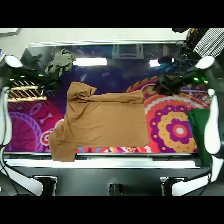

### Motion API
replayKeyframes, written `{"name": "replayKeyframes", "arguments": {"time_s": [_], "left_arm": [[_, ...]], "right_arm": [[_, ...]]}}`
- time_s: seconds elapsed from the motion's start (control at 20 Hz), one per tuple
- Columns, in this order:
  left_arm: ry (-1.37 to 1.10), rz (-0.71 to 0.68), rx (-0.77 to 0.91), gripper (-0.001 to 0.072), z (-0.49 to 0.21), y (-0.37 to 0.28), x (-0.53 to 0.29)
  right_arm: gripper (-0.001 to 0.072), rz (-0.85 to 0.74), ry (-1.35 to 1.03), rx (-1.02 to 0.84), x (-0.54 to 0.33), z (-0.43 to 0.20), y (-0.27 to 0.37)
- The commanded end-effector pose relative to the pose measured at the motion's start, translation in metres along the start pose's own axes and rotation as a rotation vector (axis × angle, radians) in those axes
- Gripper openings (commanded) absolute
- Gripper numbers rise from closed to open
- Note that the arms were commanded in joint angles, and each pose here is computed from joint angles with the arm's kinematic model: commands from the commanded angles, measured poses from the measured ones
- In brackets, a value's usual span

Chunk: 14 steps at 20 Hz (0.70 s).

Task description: Fold the clothes and pants, and hang the long-sleeved shirts on hangers.

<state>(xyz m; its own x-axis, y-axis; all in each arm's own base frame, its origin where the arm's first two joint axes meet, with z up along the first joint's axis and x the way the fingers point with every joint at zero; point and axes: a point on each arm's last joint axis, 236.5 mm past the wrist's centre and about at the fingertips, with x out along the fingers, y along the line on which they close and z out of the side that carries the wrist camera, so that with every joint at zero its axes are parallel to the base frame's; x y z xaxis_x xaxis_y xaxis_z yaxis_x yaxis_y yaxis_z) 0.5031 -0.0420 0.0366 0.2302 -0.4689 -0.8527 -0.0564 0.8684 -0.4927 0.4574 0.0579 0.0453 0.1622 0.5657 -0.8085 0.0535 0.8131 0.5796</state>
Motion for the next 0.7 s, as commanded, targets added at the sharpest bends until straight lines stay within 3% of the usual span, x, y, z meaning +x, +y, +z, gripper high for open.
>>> {"name": "replayKeyframes", "arguments": {"time_s": [0.0,0.3,0.4,0.5,0.65], "left_arm": [[0.033,0.006,-0.079,0.0405,-0.037,0.029,-0.039],[0.053,0.013,-0.17,0.0404,-0.109,0.051,-0.042],[0.064,0.012,-0.176,0.0404,-0.124,0.051,-0.042],[0.058,0.013,-0.172,0.0404,-0.128,0.051,-0.042],[0.025,0.02,-0.16,0.0404,-0.122,0.053,-0.042]], "right_arm": [[0.0432,0.02,0.042,0.071,-0.014,-0.056,-0.03],[0.0432,0.024,0.138,0.199,0.047,-0.185,-0.055],[0.0433,0.055,0.131,0.219,0.06,-0.209,-0.053],[0.0483,0.085,0.148,0.247,0.073,-0.23,-0.052],[0.0482,0.095,0.135,0.29,0.09,-0.241,-0.057]]}}
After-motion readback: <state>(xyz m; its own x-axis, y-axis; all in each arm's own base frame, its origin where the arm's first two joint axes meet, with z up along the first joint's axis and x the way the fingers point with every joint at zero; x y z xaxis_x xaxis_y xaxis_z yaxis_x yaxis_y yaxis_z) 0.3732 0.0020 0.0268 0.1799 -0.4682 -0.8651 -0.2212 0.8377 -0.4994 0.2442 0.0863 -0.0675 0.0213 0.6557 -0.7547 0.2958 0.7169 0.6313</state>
